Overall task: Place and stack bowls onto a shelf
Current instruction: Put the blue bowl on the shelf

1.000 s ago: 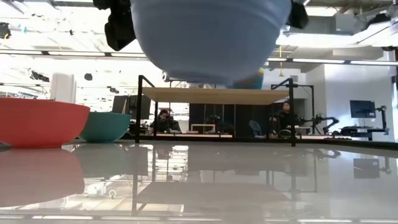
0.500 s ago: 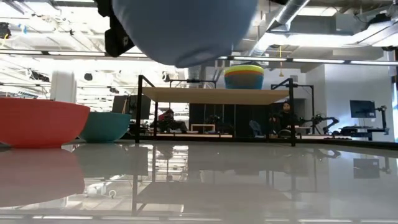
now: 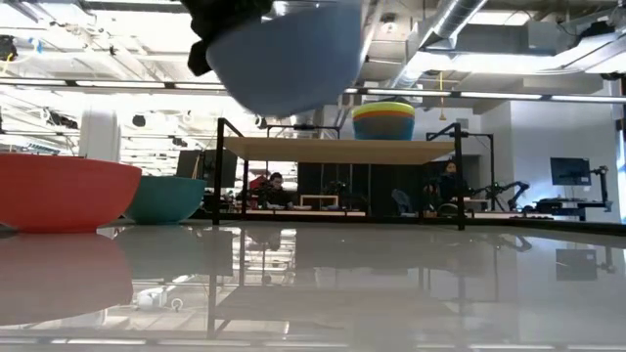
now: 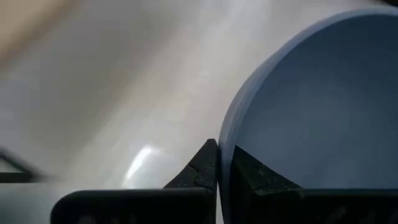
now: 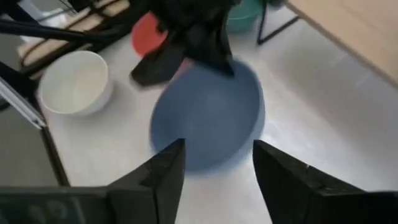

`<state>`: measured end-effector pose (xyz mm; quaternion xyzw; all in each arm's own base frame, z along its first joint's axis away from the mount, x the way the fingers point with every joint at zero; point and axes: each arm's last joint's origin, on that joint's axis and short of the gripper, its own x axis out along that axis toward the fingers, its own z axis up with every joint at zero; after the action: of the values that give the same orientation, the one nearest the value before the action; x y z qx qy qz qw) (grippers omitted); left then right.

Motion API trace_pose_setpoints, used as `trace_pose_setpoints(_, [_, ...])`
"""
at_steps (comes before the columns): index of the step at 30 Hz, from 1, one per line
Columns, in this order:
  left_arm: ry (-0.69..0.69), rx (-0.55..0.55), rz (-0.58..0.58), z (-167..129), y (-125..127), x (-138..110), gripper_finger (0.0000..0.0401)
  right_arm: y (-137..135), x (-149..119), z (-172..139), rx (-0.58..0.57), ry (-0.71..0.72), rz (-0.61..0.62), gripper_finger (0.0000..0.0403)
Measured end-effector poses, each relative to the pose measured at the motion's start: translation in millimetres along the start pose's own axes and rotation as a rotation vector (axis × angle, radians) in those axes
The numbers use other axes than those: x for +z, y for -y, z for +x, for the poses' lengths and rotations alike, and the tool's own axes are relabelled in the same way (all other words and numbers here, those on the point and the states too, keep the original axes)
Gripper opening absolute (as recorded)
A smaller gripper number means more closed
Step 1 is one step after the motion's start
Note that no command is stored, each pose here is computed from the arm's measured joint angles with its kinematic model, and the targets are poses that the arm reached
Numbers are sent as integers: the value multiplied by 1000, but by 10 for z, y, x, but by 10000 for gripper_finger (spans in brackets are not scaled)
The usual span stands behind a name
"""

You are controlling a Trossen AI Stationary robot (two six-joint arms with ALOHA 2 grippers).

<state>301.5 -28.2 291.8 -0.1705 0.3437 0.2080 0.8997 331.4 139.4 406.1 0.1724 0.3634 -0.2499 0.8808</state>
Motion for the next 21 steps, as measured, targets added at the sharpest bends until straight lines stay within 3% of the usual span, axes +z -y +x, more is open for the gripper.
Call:
trace_pose_setpoints(5, [26,93,2,-180,-372,528,0,93,25,-107,-41,-29,-36,225])
trace_pose_setpoints(10, [82,239,-82,-297,-992,945,0,160,-44,-112,-108,-82,-96,224])
trace_pose_setpoints(17, [86,371,-312,-261,-1876,1096,0,274,-199,-2,-173,-159,-161,224])
trace_pose_setpoints(21, [71,340,-380,-140,-2083,1116,0,468,-272,1,-210,-187,-149,224])
